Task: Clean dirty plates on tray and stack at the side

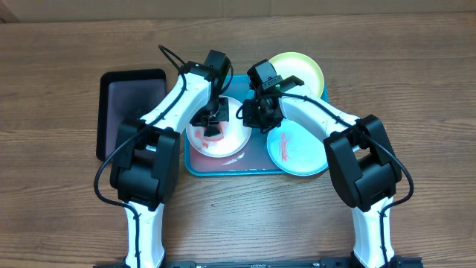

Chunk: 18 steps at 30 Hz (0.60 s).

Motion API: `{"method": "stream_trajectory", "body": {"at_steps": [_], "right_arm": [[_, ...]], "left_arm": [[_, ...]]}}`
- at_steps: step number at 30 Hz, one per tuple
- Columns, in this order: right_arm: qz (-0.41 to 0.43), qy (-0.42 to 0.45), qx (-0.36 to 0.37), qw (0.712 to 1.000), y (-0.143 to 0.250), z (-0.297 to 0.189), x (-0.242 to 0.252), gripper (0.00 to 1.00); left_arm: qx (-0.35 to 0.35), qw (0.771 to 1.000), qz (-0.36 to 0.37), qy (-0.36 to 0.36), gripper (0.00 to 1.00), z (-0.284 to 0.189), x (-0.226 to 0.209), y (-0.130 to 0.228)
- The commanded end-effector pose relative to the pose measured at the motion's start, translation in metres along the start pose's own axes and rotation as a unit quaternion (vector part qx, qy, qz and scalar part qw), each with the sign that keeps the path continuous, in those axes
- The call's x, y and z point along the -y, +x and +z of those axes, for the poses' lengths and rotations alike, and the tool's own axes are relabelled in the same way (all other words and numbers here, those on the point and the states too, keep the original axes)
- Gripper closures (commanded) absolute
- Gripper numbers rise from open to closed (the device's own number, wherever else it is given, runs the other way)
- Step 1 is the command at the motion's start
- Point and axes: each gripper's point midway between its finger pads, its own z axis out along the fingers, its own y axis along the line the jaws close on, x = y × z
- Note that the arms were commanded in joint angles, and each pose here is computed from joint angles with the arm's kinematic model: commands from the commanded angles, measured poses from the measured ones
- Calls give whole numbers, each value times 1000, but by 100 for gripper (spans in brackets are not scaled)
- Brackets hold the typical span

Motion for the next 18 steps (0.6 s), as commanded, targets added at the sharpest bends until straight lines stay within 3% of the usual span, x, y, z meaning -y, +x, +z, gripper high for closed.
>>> {"method": "stream_trajectory", "body": {"at_steps": [1,5,8,12,15,18], "right_arm": [[12,28,-9,999,3,17,17,96],[13,29,-12,999,5,16,18,96],[13,30,-13,999,5,16,18,96],[13,29,-14,999,6,17,17,96],[14,20,-19,1000,7,17,14,96],[14,10,-24,1000,9,17,11,96]], "left_arm": [[-58,988,73,122,96,4,46,27],[-25,988,64,140,96,3,53,10],[28,999,-5,46,96,9,15,-18],[70,990,-78,-95,96,-4,-46,-34],[63,985,-95,-128,96,-20,-62,-32],[53,988,-92,-113,96,-38,-59,-34]]}}
